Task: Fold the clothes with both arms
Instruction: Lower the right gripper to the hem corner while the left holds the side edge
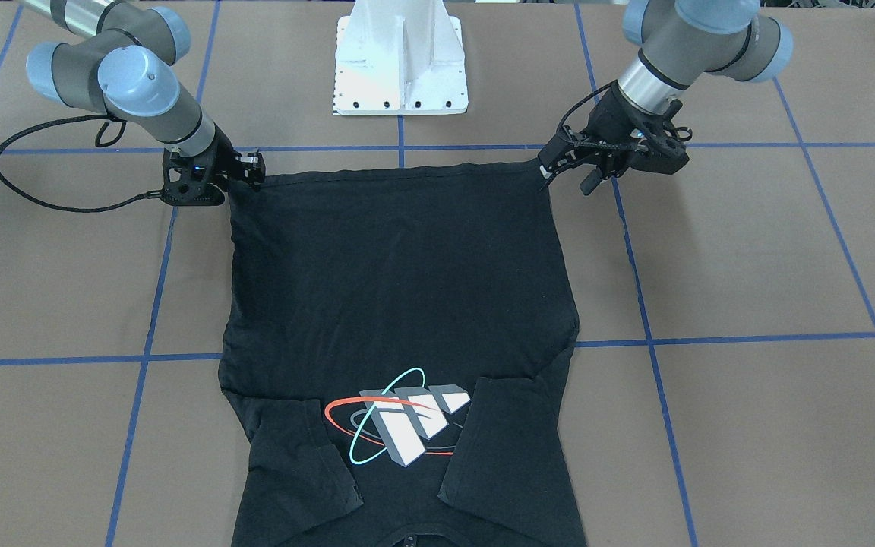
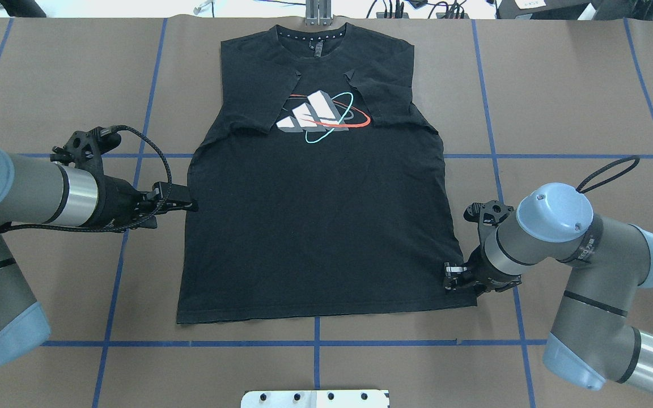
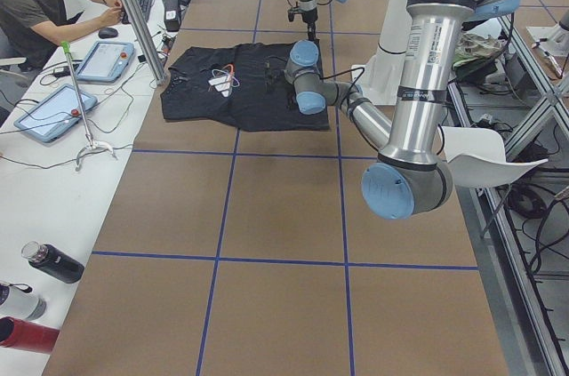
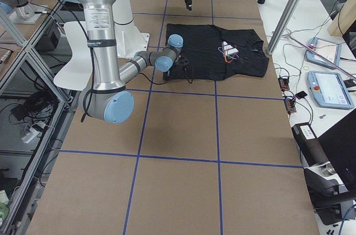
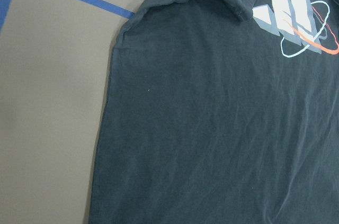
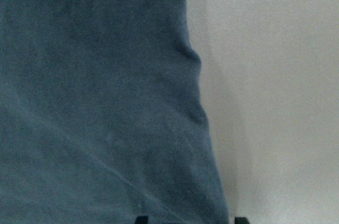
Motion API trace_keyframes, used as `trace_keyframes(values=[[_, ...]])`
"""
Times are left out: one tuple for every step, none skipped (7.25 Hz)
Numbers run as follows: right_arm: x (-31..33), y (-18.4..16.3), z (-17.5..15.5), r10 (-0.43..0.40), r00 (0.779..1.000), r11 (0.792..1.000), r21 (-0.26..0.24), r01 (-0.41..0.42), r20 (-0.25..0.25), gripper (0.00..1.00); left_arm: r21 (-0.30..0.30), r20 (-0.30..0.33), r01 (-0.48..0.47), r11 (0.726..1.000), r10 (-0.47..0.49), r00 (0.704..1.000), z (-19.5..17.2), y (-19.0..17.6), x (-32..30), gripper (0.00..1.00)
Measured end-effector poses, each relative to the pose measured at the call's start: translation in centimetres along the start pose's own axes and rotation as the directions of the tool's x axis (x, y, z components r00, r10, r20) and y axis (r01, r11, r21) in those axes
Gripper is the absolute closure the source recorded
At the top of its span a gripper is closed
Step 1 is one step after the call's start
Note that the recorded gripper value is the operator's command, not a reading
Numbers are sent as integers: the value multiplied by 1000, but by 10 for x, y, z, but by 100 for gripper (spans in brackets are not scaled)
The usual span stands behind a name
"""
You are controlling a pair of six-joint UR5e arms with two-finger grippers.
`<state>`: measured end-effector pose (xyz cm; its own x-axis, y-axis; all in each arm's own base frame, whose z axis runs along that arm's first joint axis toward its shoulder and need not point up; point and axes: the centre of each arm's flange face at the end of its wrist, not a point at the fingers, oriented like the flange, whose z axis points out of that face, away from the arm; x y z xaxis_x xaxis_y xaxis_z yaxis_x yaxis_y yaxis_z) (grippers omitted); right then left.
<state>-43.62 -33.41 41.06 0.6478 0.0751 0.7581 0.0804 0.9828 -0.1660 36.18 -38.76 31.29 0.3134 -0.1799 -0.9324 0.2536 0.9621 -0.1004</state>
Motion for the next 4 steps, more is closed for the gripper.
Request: trace_keyframes(values=[[1,0,0,1,1000,1000,0,-1,-2,40,0,-1,0,1000,0,1000,-1,0,0,0],[2,0,1,2,1000,1000,-1,-2,-3,41,0,-3,-1,1000,1,1000,-1,0,1,0],[5,0,1,4,1000,1000,-1,-4,-6,46,0,-4,-2,1000,2,1000,-2,1,1,0],[7,0,1,6,1000,1000,-1,-6,-9,68,0,-4,-2,1000,2,1000,-2,1,2,0]])
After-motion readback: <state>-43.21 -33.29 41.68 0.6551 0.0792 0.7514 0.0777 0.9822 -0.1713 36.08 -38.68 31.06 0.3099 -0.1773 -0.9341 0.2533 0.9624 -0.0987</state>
